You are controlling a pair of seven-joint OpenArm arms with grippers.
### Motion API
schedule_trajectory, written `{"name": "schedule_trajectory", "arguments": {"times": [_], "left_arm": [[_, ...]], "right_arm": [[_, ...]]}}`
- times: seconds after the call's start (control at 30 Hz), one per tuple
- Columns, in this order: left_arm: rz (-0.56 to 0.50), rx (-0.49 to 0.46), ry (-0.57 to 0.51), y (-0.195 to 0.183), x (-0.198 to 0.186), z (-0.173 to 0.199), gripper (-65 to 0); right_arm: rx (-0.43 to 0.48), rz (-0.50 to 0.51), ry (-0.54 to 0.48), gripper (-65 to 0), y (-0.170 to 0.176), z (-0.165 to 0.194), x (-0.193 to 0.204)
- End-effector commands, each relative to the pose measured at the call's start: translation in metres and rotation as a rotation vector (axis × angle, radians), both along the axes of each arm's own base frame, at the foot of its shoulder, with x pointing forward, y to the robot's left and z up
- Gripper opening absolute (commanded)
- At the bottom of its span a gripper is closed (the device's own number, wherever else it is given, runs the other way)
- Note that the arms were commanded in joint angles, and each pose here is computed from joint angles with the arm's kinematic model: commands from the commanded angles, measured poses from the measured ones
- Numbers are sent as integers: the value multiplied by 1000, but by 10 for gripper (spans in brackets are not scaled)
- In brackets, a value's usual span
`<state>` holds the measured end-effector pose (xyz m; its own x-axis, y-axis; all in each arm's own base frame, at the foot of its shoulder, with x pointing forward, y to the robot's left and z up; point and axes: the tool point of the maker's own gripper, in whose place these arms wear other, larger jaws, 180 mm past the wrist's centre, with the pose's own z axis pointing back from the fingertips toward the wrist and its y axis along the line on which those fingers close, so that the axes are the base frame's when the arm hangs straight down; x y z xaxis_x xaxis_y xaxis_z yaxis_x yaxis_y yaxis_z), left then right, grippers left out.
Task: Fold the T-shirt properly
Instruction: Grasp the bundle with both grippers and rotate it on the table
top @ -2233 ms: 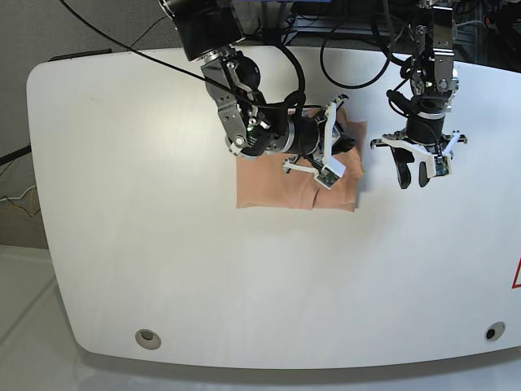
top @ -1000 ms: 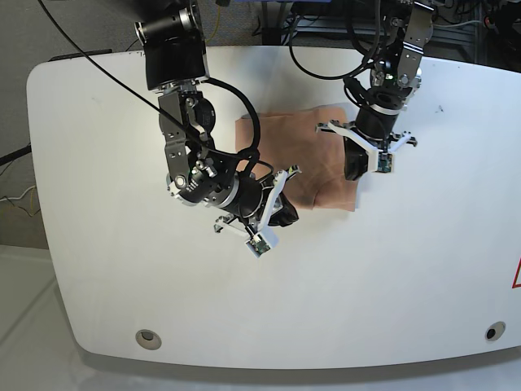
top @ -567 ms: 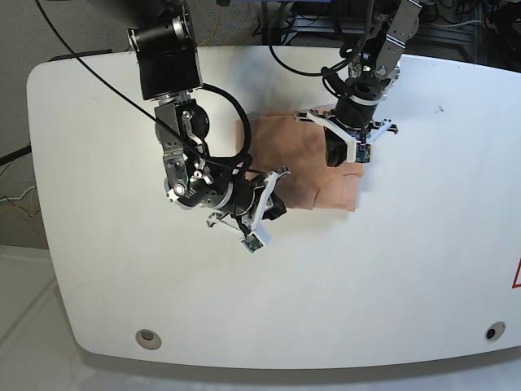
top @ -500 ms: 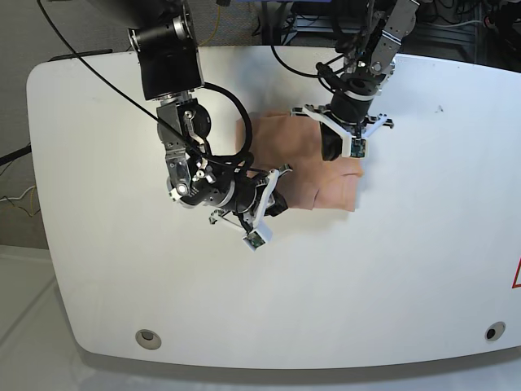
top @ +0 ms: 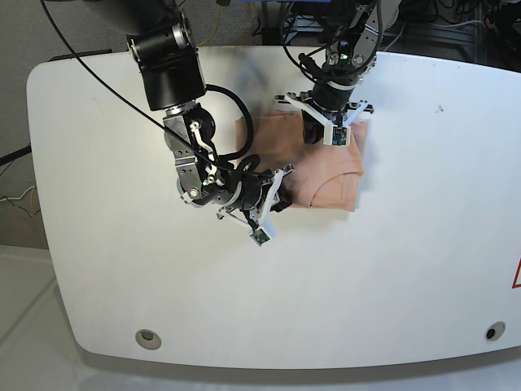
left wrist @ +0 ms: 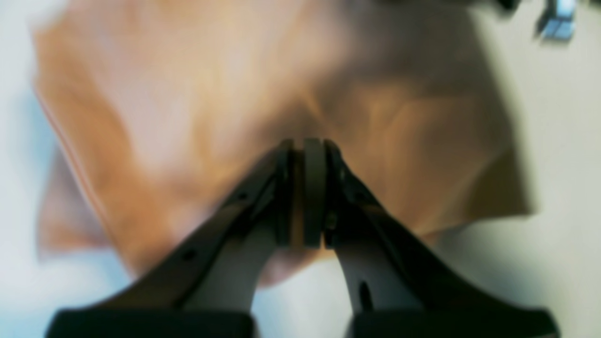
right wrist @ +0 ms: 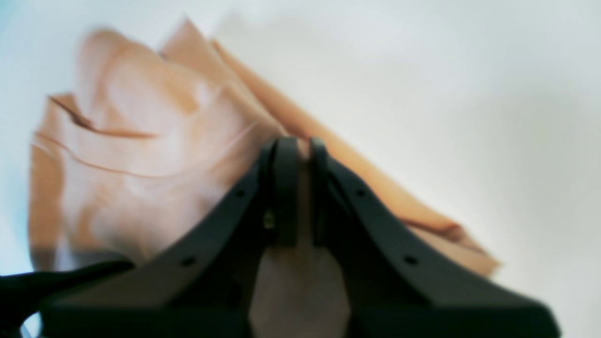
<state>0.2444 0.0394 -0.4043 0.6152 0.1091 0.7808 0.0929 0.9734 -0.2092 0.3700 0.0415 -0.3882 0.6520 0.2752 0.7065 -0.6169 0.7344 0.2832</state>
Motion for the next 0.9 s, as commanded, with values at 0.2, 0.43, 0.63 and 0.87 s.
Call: {"name": "schedule_trajectory", "arguments": {"times": [0.2, 0.43, 0.63, 0.87], "left_arm": [[43, 36, -21, 21, 14, -5, -636], [94, 65, -15, 44, 22, -10, -636], [128, 77, -46, 58, 36, -2, -636], [123, 100, -79, 67, 49, 6, -636]], "right_arm": [[20, -14, -35, -608, -8, 6, 10], [-12, -36, -18, -610, -26, -6, 6], [-21, -43, 2, -639, -33, -16, -10], [9, -125, 25, -644, -32, -19, -33]]}}
